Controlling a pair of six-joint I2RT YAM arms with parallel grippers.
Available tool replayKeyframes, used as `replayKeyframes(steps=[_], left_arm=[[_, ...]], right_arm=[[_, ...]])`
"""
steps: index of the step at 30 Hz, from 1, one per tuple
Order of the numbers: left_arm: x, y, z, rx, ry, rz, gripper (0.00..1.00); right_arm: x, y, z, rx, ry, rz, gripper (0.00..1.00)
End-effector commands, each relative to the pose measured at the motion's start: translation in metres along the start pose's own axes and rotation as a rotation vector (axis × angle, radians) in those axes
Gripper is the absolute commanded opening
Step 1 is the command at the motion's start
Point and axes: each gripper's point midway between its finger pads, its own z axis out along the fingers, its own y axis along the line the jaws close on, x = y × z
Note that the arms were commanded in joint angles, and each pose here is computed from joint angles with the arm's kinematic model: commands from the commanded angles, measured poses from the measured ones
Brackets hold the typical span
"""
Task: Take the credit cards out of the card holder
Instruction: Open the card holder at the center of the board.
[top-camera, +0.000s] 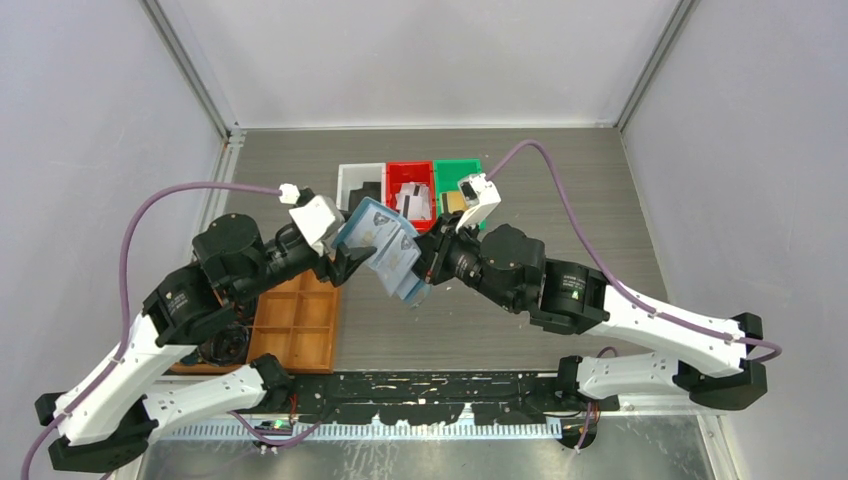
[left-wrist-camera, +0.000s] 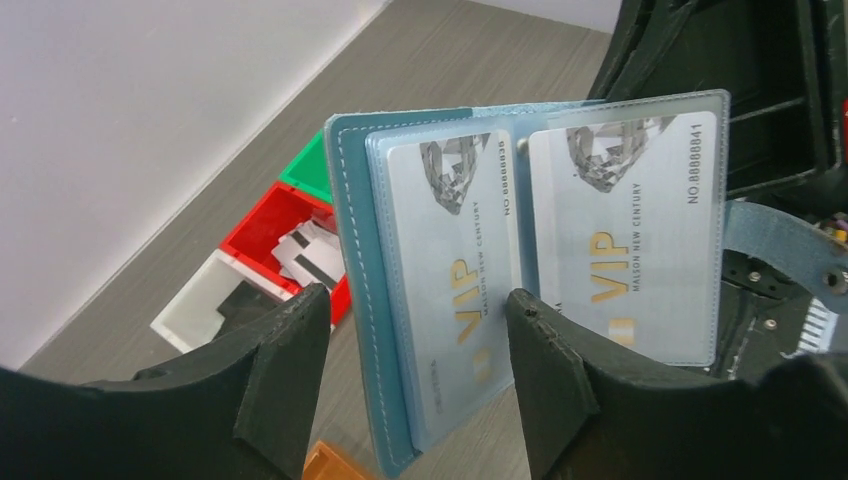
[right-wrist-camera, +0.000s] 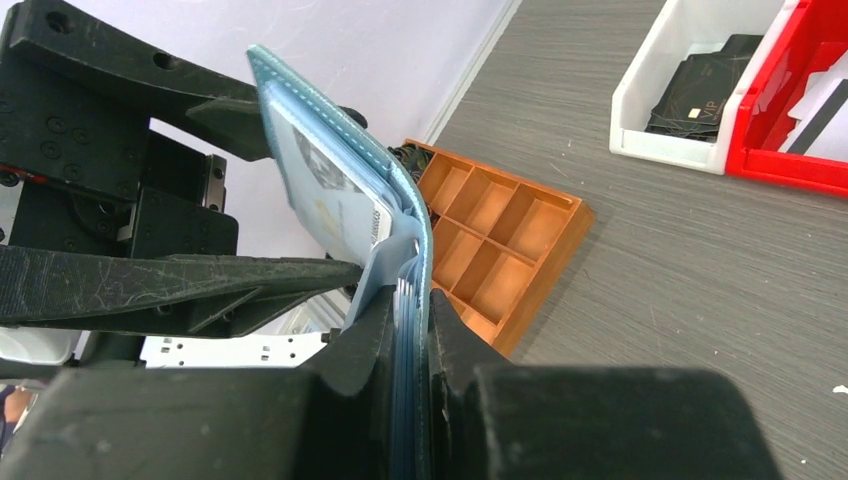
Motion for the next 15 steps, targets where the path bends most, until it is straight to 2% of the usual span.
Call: replayKeyframes(steps=[1, 4, 6, 10, 12, 15], left_arm=[[-0.034, -0.014, -0.013, 0.086, -0.091, -0.065, 0.65], [-0.039, -0.021, -0.016, 0.126, -0.078, -0.107, 0.62], [-0.041, -0.024, -0.019, 0.138, -0.069, -0.13, 0.56], [-0.046, -0.03, -0.021, 0.171, -0.058, -0.181, 0.37], [-0.046, -0.039, -0.022, 0.224, -0.039, -0.193, 0.36], [-0.037, -0.05, -0.021, 0.284, -0.007, -0.193, 0.46]], right_arm=[[-0.029, 0.026, -0.013, -0.119, -0.09, 0.026, 0.01], [-0.028, 0.028, -0.015, -0.149, -0.1, 0.023, 0.01], [-0.028, 0.028, -0.018, -0.174, -0.113, 0.026, 0.01], [-0.028, 0.029, -0.02, -0.194, -0.121, 0.021, 0.01], [-0.028, 0.032, -0.021, -0.205, -0.116, 0.021, 0.01], [-0.029, 0.037, -0.021, -0.223, -0.11, 0.022, 0.01]])
